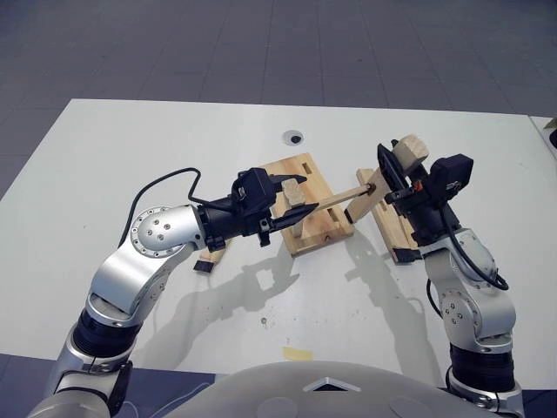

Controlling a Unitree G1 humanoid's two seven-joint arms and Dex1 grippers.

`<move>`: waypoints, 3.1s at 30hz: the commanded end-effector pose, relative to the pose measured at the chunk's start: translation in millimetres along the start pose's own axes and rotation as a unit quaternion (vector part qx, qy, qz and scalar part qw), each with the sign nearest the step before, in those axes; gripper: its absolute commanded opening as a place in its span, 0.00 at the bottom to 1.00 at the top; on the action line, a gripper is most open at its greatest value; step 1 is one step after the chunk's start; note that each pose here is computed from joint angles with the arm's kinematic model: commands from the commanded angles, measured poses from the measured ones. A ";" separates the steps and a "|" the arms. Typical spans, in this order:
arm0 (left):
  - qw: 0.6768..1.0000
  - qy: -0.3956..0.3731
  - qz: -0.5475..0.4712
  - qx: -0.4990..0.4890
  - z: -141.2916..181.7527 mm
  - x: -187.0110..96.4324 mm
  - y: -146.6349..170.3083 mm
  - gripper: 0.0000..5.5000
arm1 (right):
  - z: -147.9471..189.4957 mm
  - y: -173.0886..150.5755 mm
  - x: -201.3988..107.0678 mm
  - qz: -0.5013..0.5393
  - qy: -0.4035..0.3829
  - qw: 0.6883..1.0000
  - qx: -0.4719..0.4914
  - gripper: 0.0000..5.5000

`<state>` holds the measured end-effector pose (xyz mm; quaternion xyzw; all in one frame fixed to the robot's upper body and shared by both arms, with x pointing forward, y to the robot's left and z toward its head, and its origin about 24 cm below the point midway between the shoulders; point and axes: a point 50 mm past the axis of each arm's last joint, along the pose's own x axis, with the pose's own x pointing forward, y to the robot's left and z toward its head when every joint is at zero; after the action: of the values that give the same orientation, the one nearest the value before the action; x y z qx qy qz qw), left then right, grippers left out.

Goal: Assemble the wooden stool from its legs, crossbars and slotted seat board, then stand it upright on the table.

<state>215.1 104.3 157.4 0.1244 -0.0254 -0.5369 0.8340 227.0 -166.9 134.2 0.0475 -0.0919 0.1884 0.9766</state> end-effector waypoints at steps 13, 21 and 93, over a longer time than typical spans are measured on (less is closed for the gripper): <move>0.998 0.033 0.008 -0.051 -21.0 1.1 -10.8 0.37 | 0.1 22.0 17.1 0.051 -0.022 0.994 -0.094 0.18; 0.997 0.033 0.025 -0.061 -22.9 -1.6 -3.3 0.37 | -5.8 20.5 12.6 0.056 -0.016 0.997 -0.053 0.18; 0.951 -0.246 0.156 -0.102 76.2 -46.1 91.7 0.98 | 32.4 0.6 80.4 0.065 0.082 0.987 0.122 0.97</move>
<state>253.7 162.7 259.4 -0.0817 -0.2053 -0.4520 0.8642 279.8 -152.1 284.4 0.1403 -0.1919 0.2862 0.9282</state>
